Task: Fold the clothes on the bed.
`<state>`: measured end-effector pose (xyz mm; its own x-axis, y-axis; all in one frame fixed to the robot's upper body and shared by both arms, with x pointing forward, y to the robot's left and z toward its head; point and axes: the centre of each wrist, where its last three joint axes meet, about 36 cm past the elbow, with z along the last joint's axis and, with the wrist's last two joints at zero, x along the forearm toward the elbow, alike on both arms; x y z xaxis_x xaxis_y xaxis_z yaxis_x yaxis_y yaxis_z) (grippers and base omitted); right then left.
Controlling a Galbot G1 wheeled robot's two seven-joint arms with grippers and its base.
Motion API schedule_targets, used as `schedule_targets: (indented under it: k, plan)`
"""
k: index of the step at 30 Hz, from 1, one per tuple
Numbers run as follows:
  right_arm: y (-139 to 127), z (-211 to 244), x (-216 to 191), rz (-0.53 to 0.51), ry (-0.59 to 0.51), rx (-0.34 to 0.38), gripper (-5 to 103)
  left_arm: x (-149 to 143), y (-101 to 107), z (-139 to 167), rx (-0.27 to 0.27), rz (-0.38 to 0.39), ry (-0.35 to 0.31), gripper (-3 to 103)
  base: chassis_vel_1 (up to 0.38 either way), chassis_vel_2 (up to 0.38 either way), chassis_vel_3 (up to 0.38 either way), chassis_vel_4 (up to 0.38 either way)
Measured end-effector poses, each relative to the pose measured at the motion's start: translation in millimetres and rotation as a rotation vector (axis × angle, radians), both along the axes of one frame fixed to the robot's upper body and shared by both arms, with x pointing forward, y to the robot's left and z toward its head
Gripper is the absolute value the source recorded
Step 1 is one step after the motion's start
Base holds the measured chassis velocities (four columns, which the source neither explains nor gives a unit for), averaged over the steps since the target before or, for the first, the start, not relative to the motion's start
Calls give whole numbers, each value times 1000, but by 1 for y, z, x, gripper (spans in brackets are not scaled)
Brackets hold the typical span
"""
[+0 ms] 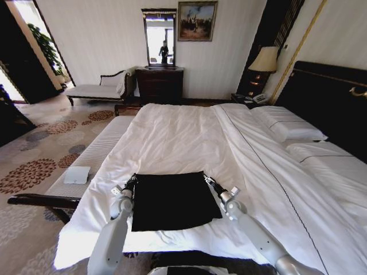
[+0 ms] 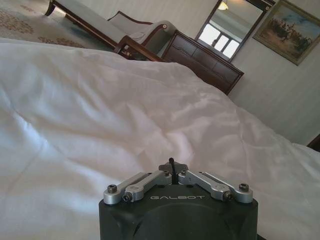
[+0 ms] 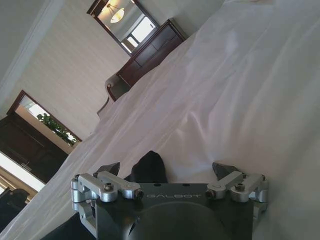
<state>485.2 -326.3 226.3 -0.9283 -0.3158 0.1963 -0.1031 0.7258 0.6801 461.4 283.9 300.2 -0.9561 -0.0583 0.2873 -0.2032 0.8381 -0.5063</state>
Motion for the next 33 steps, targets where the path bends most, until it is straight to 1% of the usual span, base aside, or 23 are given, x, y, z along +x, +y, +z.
schedule_targets:
  k: [4,5,8,9,10,12,15,16,19,20,21,22,24,25,26,27,29,30,31,33]
  plan:
    - [-2,-5,6,-5,4,3,100,2,-1,0,-2,-1,-1,0,0,0,0,0]
    - [-3,-7,14,-6,0,13,100,2,-2,0,-3,-3,-1,0,0,0,0,0]
    - [-1,-8,20,-6,-5,24,100,2,-3,0,-3,-6,-1,0,0,0,0,0]
    - [0,-8,24,-5,-10,35,103,2,-4,1,-3,-8,-2,0,0,0,0,0]
    - [1,-8,26,-3,-13,44,100,2,-5,1,-2,-9,-2,0,0,0,0,0]
    - [2,-9,27,4,-16,52,100,1,-5,0,-2,-10,-1,0,0,0,0,0]
    - [8,-12,27,35,-26,76,85,-2,-5,-1,5,-13,3,0,0,0,0,0]
    - [8,-12,27,35,-26,76,85,-2,-5,-1,5,-13,3,0,0,0,0,0]
    - [12,-15,25,55,-31,90,67,-5,-4,-1,9,-13,4,0,0,0,0,0]
    - [12,-16,23,60,-33,93,67,-5,-4,-1,10,-13,3,0,0,0,0,0]
    - [12,-16,22,68,-36,97,62,-5,-3,0,11,-13,3,0,0,0,0,0]
    - [12,-16,22,68,-36,97,62,-5,-3,0,11,-13,3,0,0,0,0,0]
    - [10,-19,17,87,-44,104,51,-7,-3,0,13,-12,5,0,0,0,0,0]
    - [10,-19,16,93,-47,106,51,-7,-3,0,14,-12,5,0,0,0,0,0]
    - [10,-20,15,99,-51,107,46,-7,-3,0,15,-11,5,0,0,0,0,0]
    - [10,-20,15,99,-51,107,46,-7,-3,0,15,-11,5,0,0,0,0,0]
    - [9,-20,14,104,-60,104,35,-9,-3,-1,17,-11,8,0,0,0,0,0]
    - [9,-20,14,104,-63,103,35,-9,-3,-1,18,-11,9,0,0,0,0,0]
    - [10,-20,14,102,-72,100,23,-10,-4,-2,22,-12,10,0,0,0,0,0]
    - [10,-20,14,100,-75,98,23,-10,-4,-2,23,-11,11,0,0,0,0,0]
